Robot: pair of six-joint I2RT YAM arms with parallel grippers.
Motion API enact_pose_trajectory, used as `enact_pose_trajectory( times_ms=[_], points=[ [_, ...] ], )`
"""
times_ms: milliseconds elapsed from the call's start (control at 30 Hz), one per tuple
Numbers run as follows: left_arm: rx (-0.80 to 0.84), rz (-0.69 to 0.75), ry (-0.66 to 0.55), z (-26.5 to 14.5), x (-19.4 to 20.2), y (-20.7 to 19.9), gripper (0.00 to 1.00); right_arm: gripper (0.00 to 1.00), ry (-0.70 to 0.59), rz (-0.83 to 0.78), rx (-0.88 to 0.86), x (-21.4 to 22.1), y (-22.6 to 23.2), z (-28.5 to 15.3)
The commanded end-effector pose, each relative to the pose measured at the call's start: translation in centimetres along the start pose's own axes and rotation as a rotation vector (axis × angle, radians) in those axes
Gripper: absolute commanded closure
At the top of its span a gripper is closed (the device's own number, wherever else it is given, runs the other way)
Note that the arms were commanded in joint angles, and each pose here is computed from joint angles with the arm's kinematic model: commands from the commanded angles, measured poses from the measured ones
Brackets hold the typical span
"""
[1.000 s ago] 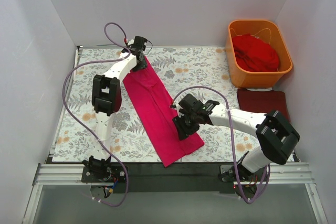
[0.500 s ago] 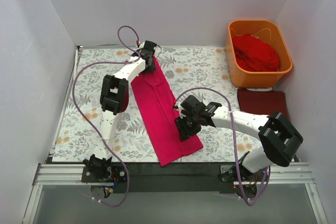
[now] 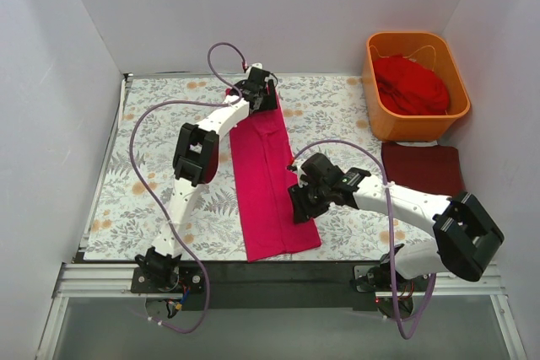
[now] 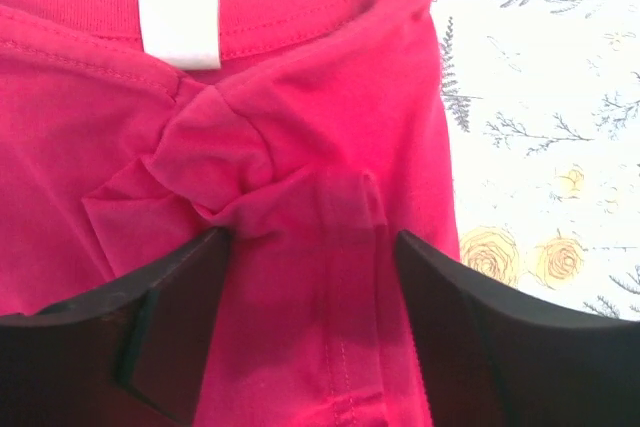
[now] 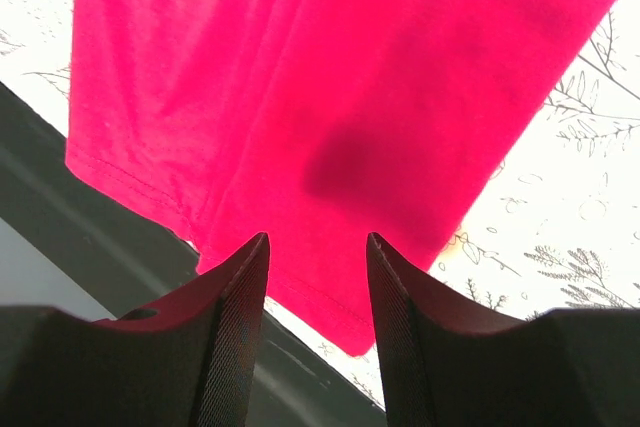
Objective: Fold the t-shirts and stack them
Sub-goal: Fold the tshirt
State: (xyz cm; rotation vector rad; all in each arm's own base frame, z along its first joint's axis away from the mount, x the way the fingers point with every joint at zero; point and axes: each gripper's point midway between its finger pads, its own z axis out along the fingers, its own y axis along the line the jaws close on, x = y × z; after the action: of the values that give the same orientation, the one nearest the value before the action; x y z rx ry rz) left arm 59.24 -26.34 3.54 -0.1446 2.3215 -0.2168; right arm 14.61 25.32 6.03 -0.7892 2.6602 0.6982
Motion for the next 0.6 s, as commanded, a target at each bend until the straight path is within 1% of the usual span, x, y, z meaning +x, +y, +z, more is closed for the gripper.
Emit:
enact_pose_trajectory(
  times_ms=[0,33,67,133,167,267,300,367,400,467,533,567],
  points=[
    [0.057,-0.03,-0.074,-3.6,-3.6,-1.0,0.3,0.5,-0.044,0.0,-0.039,-0.6,0.7,-0.3],
    [0.065,-0.034,-0.091,-4.6,-4.4,-1.2,0.28,0.5,-0.049,0.0,-0.042,-0.7,0.8,-0.3],
    [0.084,-0.045,-0.134,-6.8,-6.5,-1.6,0.27,0.5,-0.056,0.0,-0.042,-0.8,0.7,-0.3],
    [0.095,-0.052,-0.159,-8.8,-7.7,-1.8,0.26,0.5,-0.068,0.009,-0.03,-1.0,0.6,-0.4],
    [0.115,-0.066,-0.203,-11.3,-9.8,-2.1,0.26,0.5,-0.073,0.017,-0.017,-1.1,0.4,-0.4],
    [0.137,-0.094,-0.232,-14.5,-11.1,-2.2,0.25,0.5,-0.08,0.058,-0.001,-1.1,-0.2,-0.6],
    [0.16,-0.105,-0.268,-17.0,-12.6,-2.5,0.25,0.5,-0.081,0.071,0.006,-1.0,-0.4,-0.8],
    [0.152,-0.102,-0.273,-18.2,-12.6,-2.0,0.25,0.5,-0.082,0.104,0.019,-0.6,-1.2,-0.8],
    [0.162,-0.11,-0.294,-20.2,-13.4,-2.0,0.24,0.5,-0.093,0.118,0.023,-0.6,-1.4,-1.1],
    [0.134,-0.136,-0.24,-21.0,-11.5,-0.8,0.25,0.5,-0.081,0.157,0.057,0.3,-2.5,-1.2],
    [0.143,-0.151,-0.208,-23.5,-10.4,-0.2,0.25,0.5,-0.058,0.192,0.076,1.2,-3.3,-1.3],
    [0.096,-0.172,-0.116,-23.0,-6.8,1.2,0.25,0.5,-0.048,0.21,0.073,1.9,-3.4,-1.3]
  ],
)
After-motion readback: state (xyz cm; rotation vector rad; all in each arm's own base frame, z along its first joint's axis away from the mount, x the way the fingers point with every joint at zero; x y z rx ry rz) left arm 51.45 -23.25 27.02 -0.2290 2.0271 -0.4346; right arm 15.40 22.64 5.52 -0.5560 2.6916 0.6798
